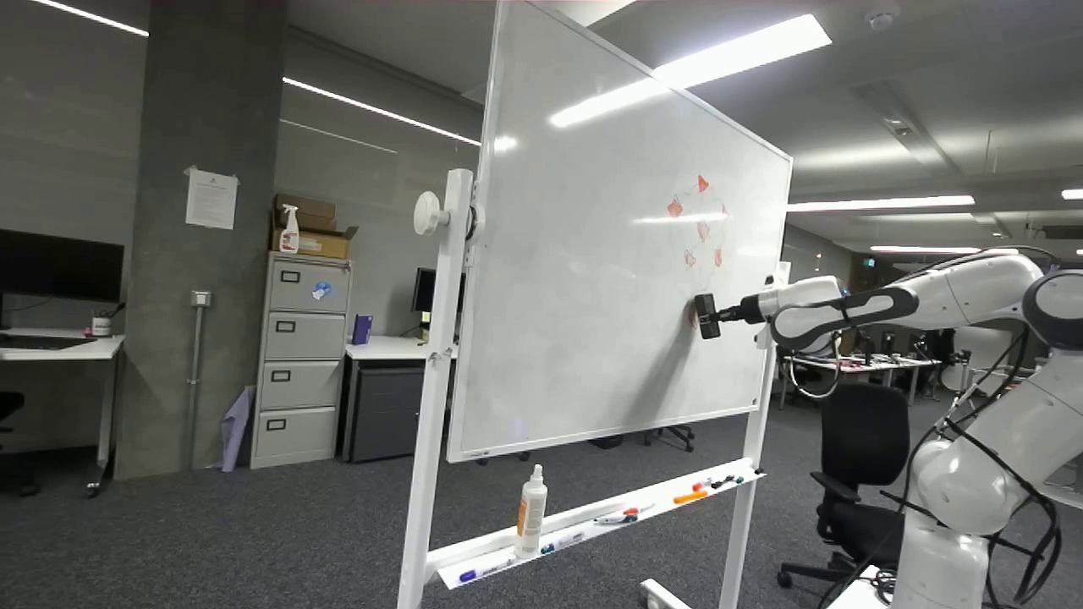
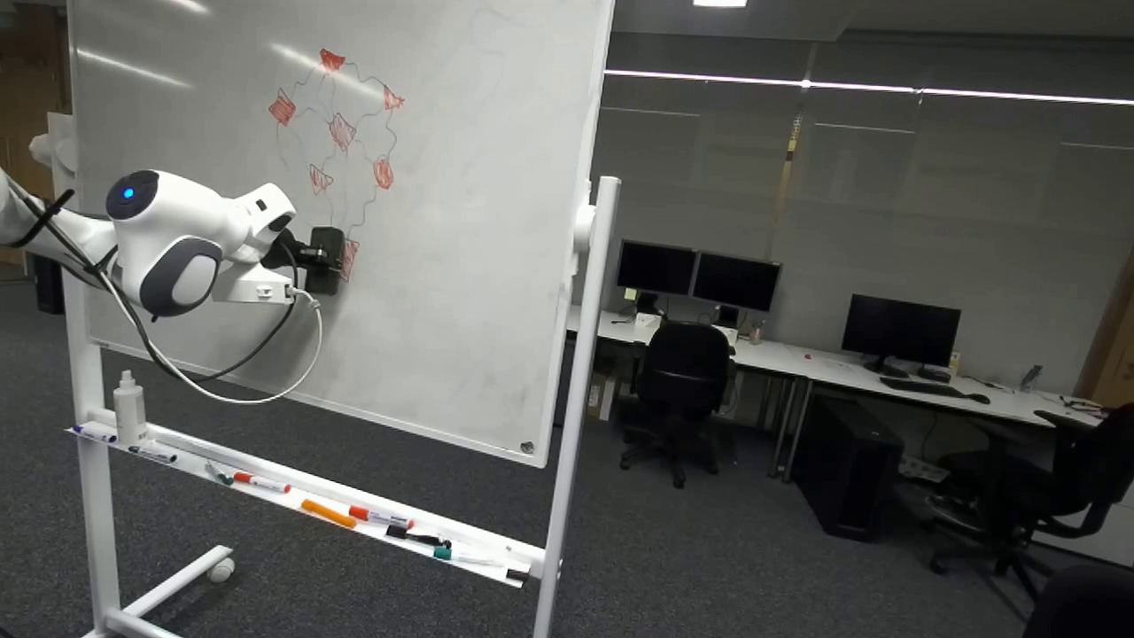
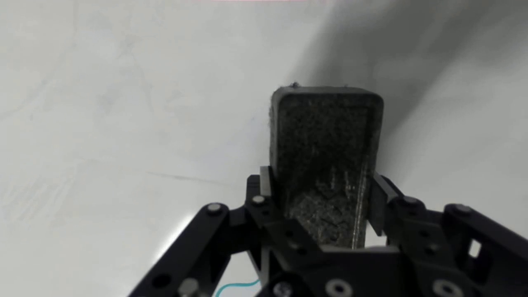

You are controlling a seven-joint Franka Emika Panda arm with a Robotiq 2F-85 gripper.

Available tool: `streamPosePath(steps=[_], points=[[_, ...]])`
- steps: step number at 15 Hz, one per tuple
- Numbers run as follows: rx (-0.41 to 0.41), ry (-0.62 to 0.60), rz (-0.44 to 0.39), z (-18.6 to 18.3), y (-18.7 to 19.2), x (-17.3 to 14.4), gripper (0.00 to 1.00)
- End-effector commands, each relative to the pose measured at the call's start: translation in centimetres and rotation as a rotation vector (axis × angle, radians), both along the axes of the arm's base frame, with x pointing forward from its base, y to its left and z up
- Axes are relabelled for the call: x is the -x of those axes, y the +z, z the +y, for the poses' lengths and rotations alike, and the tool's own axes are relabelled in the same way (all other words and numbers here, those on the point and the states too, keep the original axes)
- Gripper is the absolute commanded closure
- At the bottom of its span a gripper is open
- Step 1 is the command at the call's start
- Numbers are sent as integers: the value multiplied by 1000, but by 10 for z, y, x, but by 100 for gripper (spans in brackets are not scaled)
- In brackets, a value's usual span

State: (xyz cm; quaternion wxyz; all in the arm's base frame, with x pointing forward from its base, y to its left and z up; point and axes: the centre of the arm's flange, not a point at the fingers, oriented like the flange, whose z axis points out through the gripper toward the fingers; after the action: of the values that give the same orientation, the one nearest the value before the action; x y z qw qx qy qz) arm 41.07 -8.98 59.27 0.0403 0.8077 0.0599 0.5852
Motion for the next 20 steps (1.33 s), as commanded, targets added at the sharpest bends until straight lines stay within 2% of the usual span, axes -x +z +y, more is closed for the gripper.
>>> streamPosePath(steps=[1,7,14,20], points=[[43,21,-49,1,8,-15,69],[49,19,-82,2,9,-24,69],[41,-37,-110,-18,-2,-34,69],[17,-93,-133,-44,7,-38,69]])
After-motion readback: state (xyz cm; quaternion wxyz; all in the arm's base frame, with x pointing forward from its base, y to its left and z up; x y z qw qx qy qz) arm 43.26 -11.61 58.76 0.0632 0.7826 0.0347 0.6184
